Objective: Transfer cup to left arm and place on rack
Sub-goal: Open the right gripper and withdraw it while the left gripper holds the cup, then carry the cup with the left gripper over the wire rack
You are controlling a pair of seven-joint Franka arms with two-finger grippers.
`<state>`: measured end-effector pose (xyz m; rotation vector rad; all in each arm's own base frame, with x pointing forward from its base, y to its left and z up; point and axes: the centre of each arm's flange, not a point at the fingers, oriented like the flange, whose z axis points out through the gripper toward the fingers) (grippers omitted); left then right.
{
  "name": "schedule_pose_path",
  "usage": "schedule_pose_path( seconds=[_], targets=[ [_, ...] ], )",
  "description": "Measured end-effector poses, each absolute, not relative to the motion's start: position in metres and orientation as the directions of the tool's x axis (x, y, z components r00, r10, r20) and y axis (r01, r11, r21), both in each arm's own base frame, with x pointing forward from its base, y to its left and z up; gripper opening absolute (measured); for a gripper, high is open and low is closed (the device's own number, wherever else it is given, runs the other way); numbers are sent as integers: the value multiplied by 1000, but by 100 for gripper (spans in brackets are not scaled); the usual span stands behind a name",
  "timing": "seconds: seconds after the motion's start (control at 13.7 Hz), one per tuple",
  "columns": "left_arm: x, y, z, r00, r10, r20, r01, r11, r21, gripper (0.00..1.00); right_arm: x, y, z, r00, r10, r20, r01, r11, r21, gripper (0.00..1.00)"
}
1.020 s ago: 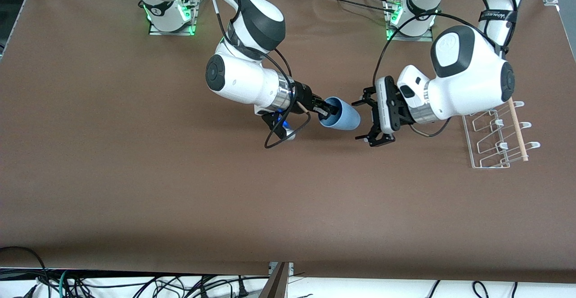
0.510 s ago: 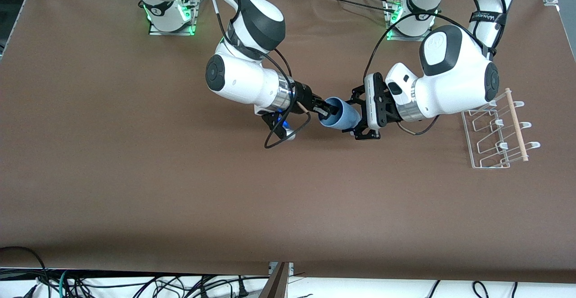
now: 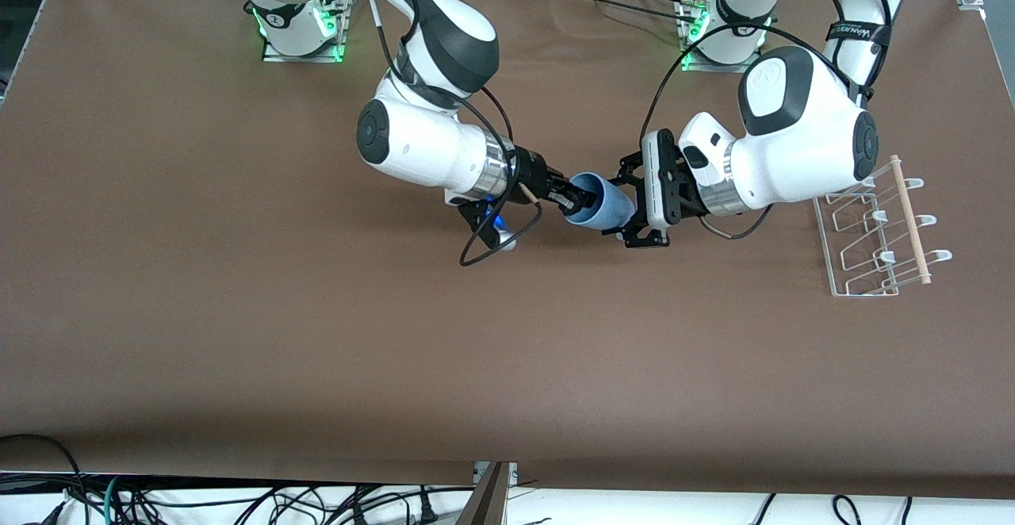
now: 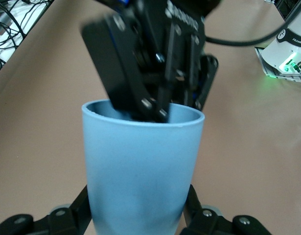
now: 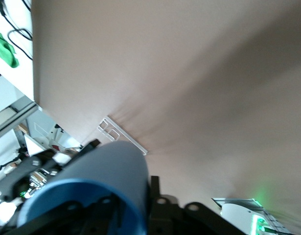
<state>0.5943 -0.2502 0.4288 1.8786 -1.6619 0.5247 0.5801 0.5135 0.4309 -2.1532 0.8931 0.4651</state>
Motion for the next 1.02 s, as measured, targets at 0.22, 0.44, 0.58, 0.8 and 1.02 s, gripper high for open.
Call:
schedule_pose_path(
  seconds=[0.22,0.44,0.58,0.8,1.02],
  targets=[
    [595,-250,430,149,-761,632,-986,-65,154,76,600,481,456,683,-450,-575,-728,-478,-492,61],
    [592,-246,427,155,-765,625,-981,-45,187,76,629,410,495,665,-470,-580,-744,-479,-465,93],
    [591,-238,423,143,-792,594,-979,-24,203,76,652,338,509,664,-486,-568,-743,-513,-430,98],
    [586,-218,421,115,-876,468,-972,-2,236,76,664,227,537,731,-516,-446,-676,-636,-372,99],
    [577,-198,418,69,-963,259,-965,1,263,76,660,153,564,802,-508,-315,-594,-736,-325,99]
  ],
)
